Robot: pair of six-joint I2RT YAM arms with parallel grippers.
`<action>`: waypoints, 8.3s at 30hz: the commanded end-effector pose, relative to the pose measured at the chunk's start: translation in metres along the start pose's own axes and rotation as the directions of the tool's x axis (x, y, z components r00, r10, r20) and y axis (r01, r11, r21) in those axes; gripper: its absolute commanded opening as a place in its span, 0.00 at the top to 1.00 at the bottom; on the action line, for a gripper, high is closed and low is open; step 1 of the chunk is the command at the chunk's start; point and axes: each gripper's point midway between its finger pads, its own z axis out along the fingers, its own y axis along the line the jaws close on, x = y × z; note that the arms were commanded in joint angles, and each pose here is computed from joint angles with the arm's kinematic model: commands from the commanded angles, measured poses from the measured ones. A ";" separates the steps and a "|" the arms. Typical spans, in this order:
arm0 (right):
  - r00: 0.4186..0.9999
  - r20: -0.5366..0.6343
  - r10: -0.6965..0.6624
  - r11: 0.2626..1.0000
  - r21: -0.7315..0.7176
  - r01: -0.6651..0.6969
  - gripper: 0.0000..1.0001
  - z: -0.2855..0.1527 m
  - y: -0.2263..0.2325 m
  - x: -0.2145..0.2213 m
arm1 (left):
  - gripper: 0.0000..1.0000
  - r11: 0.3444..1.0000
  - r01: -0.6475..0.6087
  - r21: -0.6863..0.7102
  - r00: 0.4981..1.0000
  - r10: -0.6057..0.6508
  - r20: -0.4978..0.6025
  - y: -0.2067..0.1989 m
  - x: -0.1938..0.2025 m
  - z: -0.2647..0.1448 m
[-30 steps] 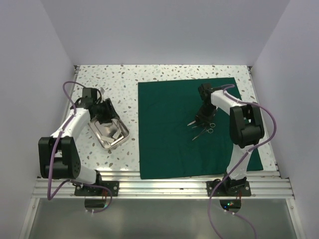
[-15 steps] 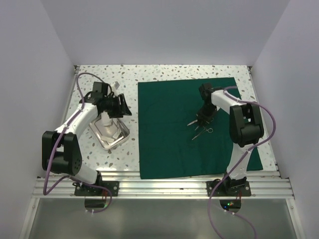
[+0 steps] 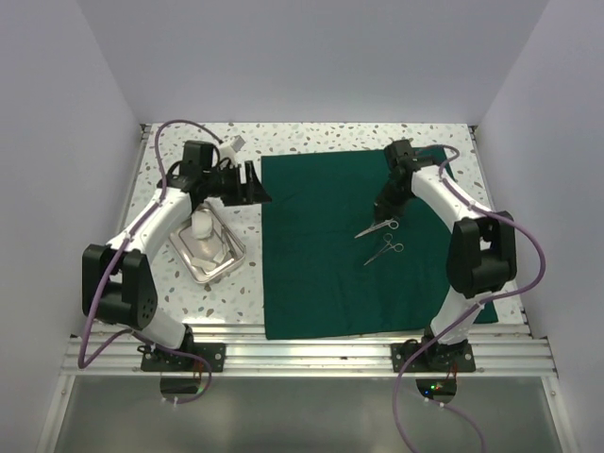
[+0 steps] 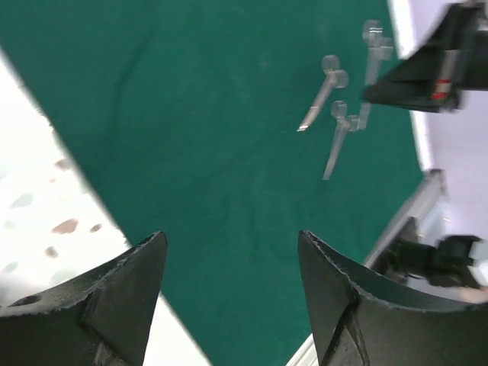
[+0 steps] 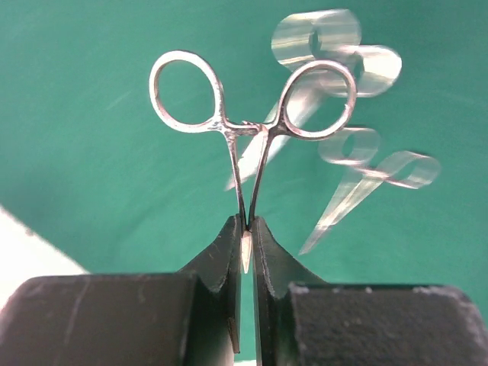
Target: Prepare the surgical pack
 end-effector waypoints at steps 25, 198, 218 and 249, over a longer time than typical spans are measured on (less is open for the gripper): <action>0.580 0.282 -0.764 0.315 -0.622 0.717 1.00 -0.124 0.192 0.170 | 0.87 0.908 0.162 0.387 0.986 -0.168 -0.018 -0.055 -0.003 0.025; 0.989 -0.131 -0.075 0.986 0.136 0.093 0.55 0.003 -0.039 0.035 | 0.59 0.832 0.418 -0.364 0.908 -0.400 0.128 0.176 0.033 -0.047; 0.986 -0.166 -0.024 0.992 0.115 0.044 0.68 0.047 -0.046 0.056 | 0.55 0.936 0.224 -0.271 0.973 -0.197 0.122 0.102 -0.023 -0.031; 0.992 -0.083 -0.097 0.993 0.057 0.102 1.00 -0.009 -0.031 0.035 | 0.44 0.998 0.055 0.018 0.993 -0.057 0.105 0.018 -0.045 -0.014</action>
